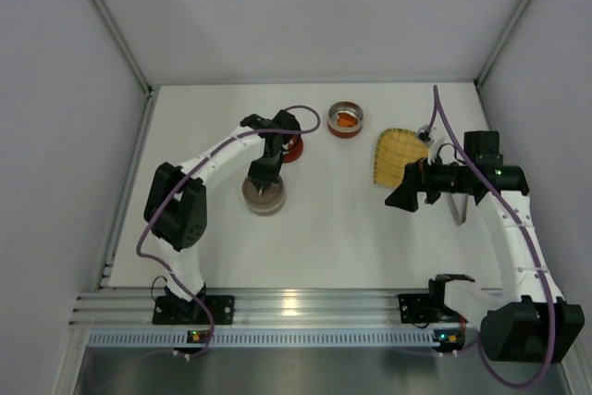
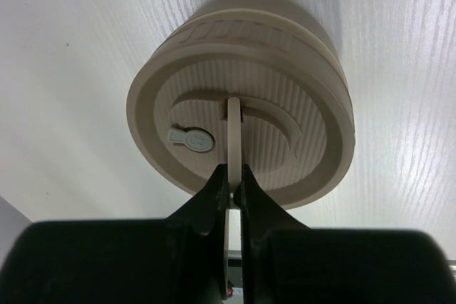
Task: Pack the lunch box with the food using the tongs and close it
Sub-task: Screw the box lid onto the packing box.
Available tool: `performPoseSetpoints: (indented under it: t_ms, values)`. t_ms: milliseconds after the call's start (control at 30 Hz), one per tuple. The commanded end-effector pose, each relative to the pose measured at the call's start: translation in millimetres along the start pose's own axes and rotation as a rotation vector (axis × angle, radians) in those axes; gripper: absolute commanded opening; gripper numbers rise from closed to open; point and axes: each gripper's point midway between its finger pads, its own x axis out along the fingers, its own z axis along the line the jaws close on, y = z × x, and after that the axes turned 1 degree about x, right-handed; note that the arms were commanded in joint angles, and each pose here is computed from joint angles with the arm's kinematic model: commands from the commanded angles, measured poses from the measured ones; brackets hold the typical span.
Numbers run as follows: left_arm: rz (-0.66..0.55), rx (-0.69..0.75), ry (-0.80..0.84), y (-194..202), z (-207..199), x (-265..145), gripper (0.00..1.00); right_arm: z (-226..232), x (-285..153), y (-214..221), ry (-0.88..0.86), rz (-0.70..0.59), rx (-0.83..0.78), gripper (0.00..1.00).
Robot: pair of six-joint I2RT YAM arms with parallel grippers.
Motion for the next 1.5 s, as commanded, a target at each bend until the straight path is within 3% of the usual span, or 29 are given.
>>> performPoseSetpoints:
  t_ms: [0, 900, 1233, 1467]
  values:
    - [-0.026, -0.005, -0.008, -10, 1, -8, 0.00, -3, -2, -15, 0.002, -0.060, -0.047, 0.99]
    - [0.058, 0.110, -0.032, 9, 5, 13, 0.00, -2, -1, -12, -0.005, -0.058, -0.045, 0.99]
    - [0.033, 0.275, -0.022, 17, 8, 15, 0.00, -3, -1, -11, -0.001, -0.049, -0.051, 0.99]
    - [0.026, 0.543, 0.131, 37, -2, 15, 0.00, -2, -3, -13, -0.003, -0.046, -0.057, 0.99]
